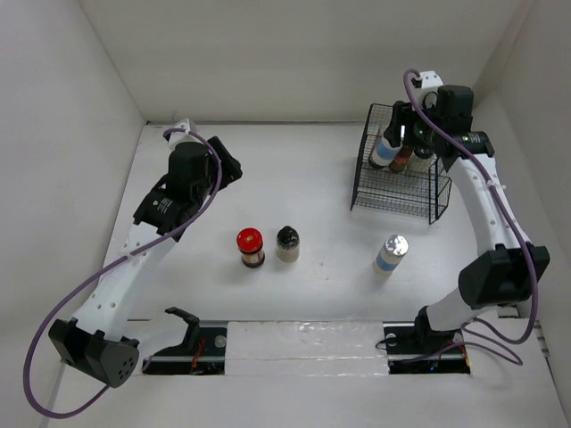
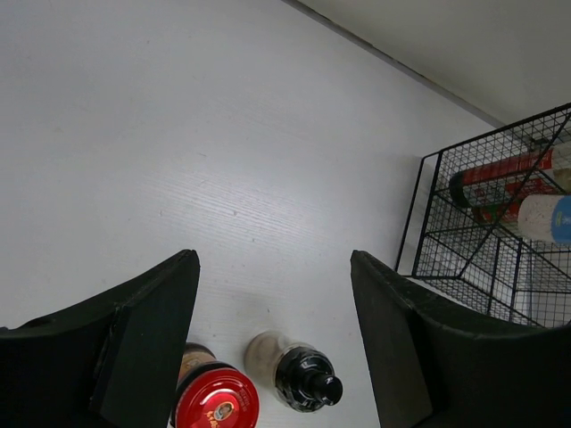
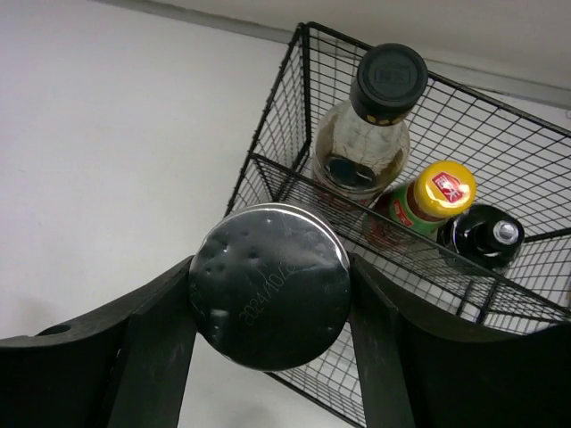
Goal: Organize the condiment bottles
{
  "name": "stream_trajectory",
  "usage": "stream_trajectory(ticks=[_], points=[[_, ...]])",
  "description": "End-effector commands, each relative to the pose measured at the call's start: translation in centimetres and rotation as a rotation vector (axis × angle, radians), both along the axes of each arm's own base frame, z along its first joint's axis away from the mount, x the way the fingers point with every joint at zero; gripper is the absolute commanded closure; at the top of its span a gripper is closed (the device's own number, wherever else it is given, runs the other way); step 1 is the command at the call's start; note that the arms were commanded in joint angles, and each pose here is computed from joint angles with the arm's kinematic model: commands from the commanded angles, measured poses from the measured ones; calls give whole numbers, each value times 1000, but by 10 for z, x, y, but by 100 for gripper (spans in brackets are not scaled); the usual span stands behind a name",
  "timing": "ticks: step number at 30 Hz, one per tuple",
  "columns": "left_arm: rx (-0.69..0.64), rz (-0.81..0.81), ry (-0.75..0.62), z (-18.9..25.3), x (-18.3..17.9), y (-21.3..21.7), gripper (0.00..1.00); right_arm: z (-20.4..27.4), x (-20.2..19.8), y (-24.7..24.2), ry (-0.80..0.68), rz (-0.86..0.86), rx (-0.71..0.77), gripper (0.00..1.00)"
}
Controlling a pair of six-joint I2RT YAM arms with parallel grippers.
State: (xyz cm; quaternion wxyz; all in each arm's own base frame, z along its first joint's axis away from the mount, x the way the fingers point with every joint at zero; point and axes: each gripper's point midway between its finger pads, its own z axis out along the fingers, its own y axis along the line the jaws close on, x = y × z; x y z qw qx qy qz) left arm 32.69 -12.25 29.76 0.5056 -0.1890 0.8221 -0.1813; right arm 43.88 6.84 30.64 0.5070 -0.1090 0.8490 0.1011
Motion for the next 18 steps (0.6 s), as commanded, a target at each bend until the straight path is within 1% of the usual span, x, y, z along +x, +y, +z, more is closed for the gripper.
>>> stream_trajectory(ticks=[1, 7, 8, 9, 11, 14, 18], points=[[1, -2, -38, 11, 6, -2, 35, 67, 20, 2, -221, 30, 24, 85], [2, -2, -38, 9, 9, -4, 35, 77, 32, -3, -265, -4, 22, 85], [2, -2, -38, 9, 9, -4, 35, 67, 35, -3, -242, -4, 20, 85], [5, -2, -30, 6, 10, -4, 35, 67, 35, 0, -242, -5, 17, 85], [2, -2, -38, 8, 12, -5, 35, 44, 37, -1, -197, -19, -4, 86], [2, -11, -28, 5, 13, -7, 35, 25, 42, -3, -171, -30, -12, 86], [5, -11, -20, 2, 14, -8, 35, -25, 43, 1, -71, -27, -24, 83]])
